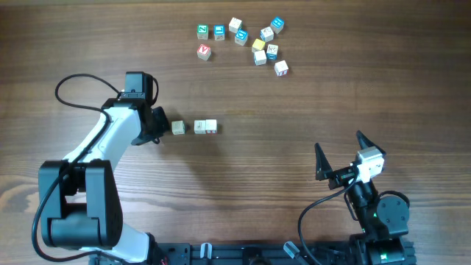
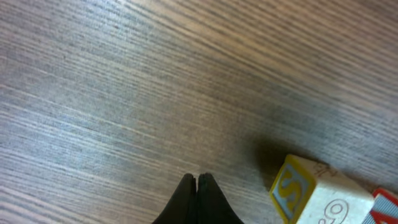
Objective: Form a horizontal line
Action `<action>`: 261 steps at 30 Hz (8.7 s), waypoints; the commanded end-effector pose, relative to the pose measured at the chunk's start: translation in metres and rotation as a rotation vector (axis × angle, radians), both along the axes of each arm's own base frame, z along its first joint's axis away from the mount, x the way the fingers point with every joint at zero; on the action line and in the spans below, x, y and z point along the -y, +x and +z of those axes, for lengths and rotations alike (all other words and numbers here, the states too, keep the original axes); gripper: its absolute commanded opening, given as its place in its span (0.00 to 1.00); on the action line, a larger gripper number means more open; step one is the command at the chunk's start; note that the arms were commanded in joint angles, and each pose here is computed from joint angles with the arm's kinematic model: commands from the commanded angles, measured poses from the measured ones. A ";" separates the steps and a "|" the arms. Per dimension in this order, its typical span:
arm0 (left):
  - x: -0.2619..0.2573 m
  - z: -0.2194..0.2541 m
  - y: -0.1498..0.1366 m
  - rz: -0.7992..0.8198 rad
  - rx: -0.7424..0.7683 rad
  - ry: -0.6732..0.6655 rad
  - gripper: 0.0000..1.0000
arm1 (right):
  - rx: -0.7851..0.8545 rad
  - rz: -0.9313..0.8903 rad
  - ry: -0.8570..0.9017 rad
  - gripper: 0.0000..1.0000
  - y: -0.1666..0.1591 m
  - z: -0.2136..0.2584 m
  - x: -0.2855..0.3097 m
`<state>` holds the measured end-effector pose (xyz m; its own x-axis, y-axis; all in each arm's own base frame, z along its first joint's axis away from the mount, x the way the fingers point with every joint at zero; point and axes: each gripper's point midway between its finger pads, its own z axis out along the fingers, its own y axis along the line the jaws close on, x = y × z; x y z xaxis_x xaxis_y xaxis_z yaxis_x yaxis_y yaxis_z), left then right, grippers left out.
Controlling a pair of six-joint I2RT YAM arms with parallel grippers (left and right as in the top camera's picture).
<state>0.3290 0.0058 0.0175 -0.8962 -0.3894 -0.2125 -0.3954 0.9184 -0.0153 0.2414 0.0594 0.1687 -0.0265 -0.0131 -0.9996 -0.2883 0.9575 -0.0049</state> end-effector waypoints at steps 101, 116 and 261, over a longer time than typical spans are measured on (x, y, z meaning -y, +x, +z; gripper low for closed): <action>0.032 -0.001 0.022 -0.081 0.099 -0.080 0.04 | 0.008 0.009 -0.008 1.00 -0.001 0.001 -0.001; 0.033 0.000 0.027 -0.128 0.120 -0.073 0.04 | 0.008 0.009 -0.008 1.00 -0.001 0.001 -0.001; -0.077 0.001 0.018 0.332 0.136 0.016 1.00 | -1.052 0.089 -0.273 0.58 0.280 -0.114 -0.085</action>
<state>0.3504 0.0801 0.0219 -0.6924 -0.6386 -0.3359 -0.6538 0.7521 -0.0823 0.5131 0.1393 0.0642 -0.8802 -0.2126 -0.4243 -0.2951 0.9454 0.1384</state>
